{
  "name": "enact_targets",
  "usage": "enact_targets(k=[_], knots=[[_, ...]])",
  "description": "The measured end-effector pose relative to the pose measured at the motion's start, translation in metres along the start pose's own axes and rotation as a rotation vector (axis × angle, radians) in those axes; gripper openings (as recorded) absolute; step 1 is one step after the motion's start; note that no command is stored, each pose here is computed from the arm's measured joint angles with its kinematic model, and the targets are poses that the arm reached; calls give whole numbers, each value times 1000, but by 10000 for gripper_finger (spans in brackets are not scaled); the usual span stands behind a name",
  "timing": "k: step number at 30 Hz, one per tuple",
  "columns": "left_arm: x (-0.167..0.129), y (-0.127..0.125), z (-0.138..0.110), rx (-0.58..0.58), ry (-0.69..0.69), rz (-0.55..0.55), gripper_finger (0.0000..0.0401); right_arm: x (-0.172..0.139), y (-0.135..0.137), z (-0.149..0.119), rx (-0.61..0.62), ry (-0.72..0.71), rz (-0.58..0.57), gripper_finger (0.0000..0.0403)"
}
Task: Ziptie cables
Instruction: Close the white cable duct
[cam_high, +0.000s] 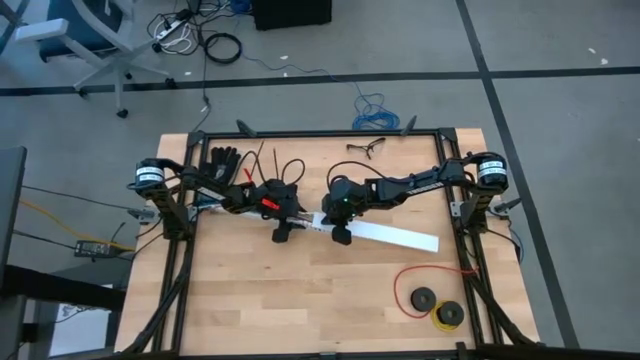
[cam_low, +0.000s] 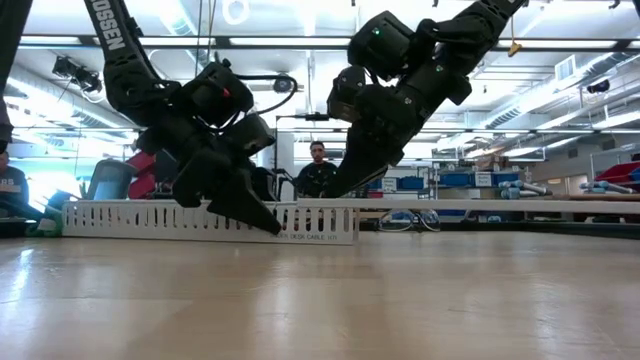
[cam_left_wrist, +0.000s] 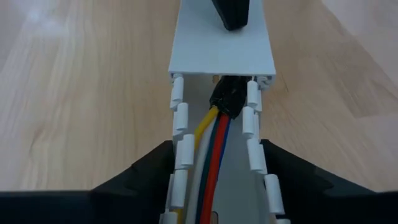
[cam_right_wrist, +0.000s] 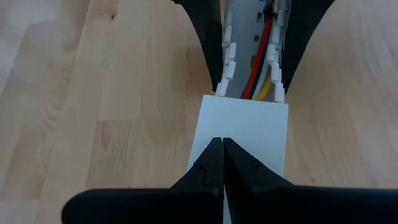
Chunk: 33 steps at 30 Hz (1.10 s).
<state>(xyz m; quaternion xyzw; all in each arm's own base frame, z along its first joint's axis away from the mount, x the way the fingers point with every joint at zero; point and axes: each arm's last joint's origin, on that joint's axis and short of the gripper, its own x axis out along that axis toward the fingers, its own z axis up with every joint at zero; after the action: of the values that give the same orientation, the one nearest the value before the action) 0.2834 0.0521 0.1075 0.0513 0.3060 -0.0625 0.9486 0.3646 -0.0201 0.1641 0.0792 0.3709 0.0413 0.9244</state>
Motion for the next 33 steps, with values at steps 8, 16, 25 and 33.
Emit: enact_targets(k=[8, 16, 25, 33], knots=[[0, 0, 0, 1, -4, 8, 222, 6, -12, 3, 9, -66, -38, 0], [0, 1, 0, 3, -4, 8, 227, 40, -22, 13, 1, -87, 30, 0], [0, 1, 1, -3, -4, 10, 230, 8, -19, 35, -37, -124, -47, 0], [0, 2, 1, -5, 0, 47, 230, 9, -19, 31, -29, -81, -40, 0]])
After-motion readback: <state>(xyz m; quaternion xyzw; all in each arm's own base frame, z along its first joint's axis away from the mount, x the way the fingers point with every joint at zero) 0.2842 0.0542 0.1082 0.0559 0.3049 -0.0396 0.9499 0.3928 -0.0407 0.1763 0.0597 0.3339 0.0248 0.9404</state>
